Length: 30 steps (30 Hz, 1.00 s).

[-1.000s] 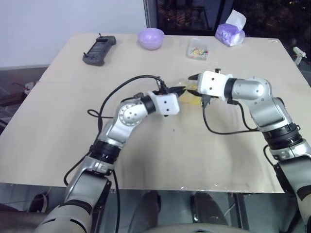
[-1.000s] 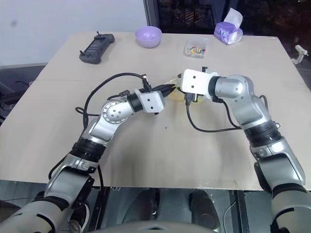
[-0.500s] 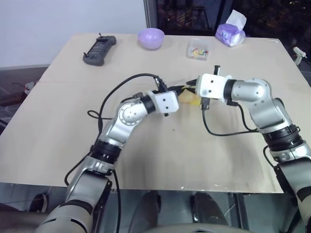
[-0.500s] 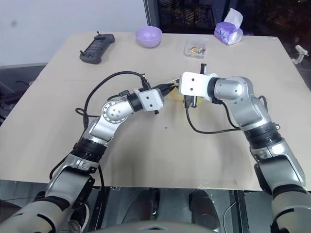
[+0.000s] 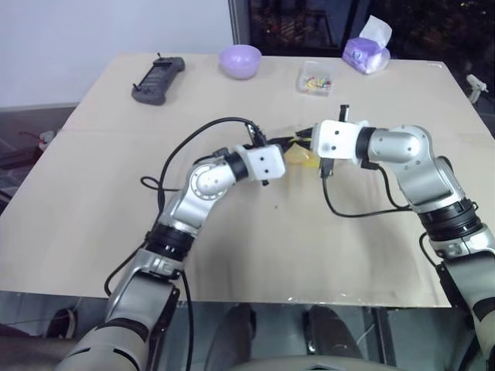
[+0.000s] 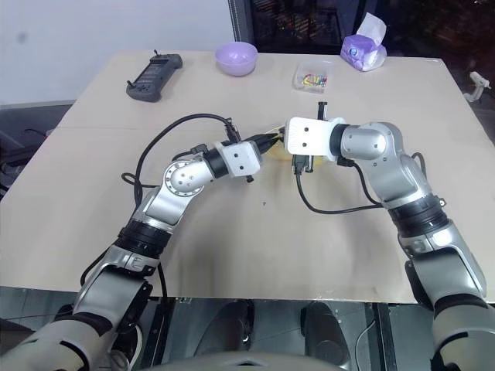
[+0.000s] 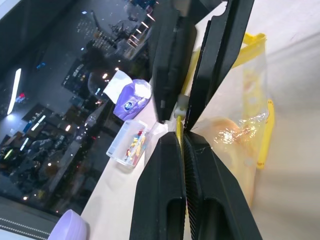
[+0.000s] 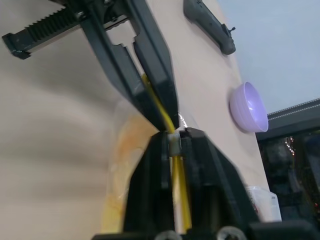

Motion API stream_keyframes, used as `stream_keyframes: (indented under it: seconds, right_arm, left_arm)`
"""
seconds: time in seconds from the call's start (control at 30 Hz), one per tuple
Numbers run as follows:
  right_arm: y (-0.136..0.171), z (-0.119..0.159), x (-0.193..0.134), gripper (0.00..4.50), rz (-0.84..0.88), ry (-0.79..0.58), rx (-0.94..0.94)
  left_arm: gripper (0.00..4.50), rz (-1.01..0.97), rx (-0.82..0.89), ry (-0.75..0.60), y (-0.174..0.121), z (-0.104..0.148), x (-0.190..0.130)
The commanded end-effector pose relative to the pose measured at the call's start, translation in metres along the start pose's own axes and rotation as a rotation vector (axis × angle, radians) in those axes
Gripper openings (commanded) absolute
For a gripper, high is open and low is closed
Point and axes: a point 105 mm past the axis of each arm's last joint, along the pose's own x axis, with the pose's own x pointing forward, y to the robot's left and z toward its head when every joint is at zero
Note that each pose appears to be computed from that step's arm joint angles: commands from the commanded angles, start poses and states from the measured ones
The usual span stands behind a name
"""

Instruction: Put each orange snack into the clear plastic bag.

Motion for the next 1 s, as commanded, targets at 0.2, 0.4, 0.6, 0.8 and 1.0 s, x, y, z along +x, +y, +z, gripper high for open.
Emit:
stream_keyframes:
  seconds: [0.2, 0.4, 0.6, 0.8, 1.0]
  right_arm:
    - [-0.011, -0.006, -0.007, 0.01, -0.051, 0.042, -0.031]
    - [-0.025, -0.041, -0.024, 0.01, -0.127, 0.205, -0.03]
    - [-0.046, -0.067, -0.044, 0.01, -0.234, 0.322, -0.033]
    - [-0.06, -0.088, -0.063, 0.01, -0.317, 0.429, -0.031]
    - [-0.075, -0.099, -0.079, 0.01, -0.403, 0.493, -0.039]
  left_arm:
    - [0.0, 0.04, -0.01, -0.011, 0.009, 0.002, -0.002]
    - [0.0, 0.179, 0.017, 0.154, 0.032, -0.032, -0.015]
    - [0.0, 0.374, 0.117, 0.32, 0.073, -0.061, -0.035]
    - [0.0, 0.452, 0.146, 0.348, 0.089, -0.065, -0.041]
    - [0.0, 0.481, 0.163, 0.339, 0.096, -0.062, -0.041]
